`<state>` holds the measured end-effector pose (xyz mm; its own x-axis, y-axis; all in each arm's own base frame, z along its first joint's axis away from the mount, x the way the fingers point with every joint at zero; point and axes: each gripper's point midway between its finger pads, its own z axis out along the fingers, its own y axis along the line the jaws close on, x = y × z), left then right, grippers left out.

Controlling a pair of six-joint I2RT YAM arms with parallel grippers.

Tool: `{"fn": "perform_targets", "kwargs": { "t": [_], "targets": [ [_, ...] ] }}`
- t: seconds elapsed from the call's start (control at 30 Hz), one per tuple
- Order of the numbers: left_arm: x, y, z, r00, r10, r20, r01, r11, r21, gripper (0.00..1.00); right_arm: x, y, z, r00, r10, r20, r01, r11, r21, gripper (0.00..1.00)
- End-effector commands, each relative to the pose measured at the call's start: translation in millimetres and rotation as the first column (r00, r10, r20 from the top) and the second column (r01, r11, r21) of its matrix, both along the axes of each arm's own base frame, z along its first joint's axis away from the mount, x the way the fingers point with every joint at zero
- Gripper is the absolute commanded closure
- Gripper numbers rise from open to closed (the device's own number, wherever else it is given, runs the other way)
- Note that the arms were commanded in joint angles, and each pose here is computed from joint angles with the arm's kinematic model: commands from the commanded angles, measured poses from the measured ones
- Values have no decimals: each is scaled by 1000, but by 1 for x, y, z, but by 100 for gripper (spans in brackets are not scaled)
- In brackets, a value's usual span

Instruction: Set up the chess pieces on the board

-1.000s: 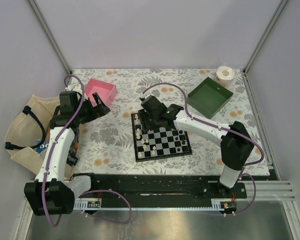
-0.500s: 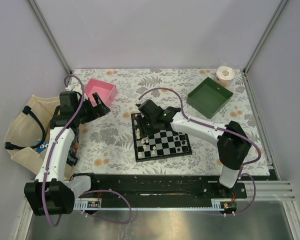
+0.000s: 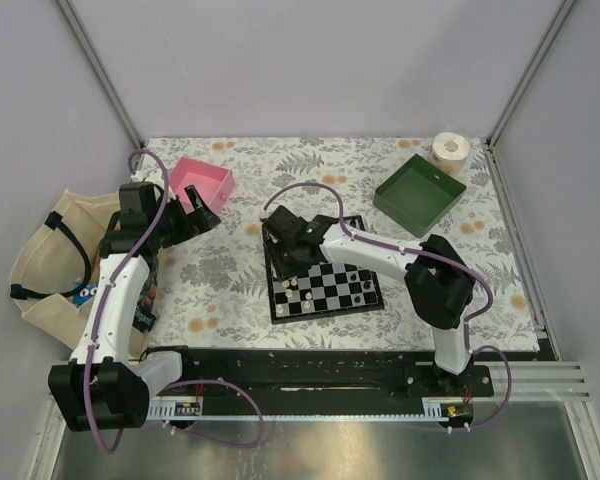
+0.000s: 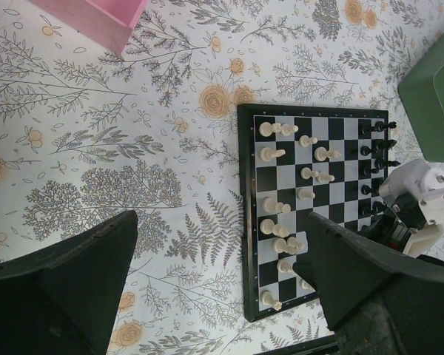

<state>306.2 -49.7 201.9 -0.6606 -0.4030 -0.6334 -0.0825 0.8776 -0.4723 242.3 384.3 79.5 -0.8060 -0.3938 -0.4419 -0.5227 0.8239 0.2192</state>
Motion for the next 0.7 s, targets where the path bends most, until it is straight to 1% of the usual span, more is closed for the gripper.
{"fn": "perform_targets", "kwargs": {
  "t": [0.0,0.47,0.5,0.63,0.67],
  "targets": [
    [5,-2,13,998,-18,55,19,1000,-1,1,7,7,9,999,17,39,-17,1000,-4,55],
    [5,-2,13,998,-21,56,21,1000,0,1,7,10,-8,1000,29,13,-28,999,-34,61],
    [5,-2,13,998,-19,57,19,1000,0,1,8,11,-9,999,30,12,-30,999,-36,62],
    [5,-2,13,998,-19,56,19,1000,0,1,8,14,-9,999,37,7,-37,999,-32,73],
    [5,-2,12,998,-19,54,19,1000,0,1,8,14,-9,999,39,5,-39,999,-34,74]
  ]
}}
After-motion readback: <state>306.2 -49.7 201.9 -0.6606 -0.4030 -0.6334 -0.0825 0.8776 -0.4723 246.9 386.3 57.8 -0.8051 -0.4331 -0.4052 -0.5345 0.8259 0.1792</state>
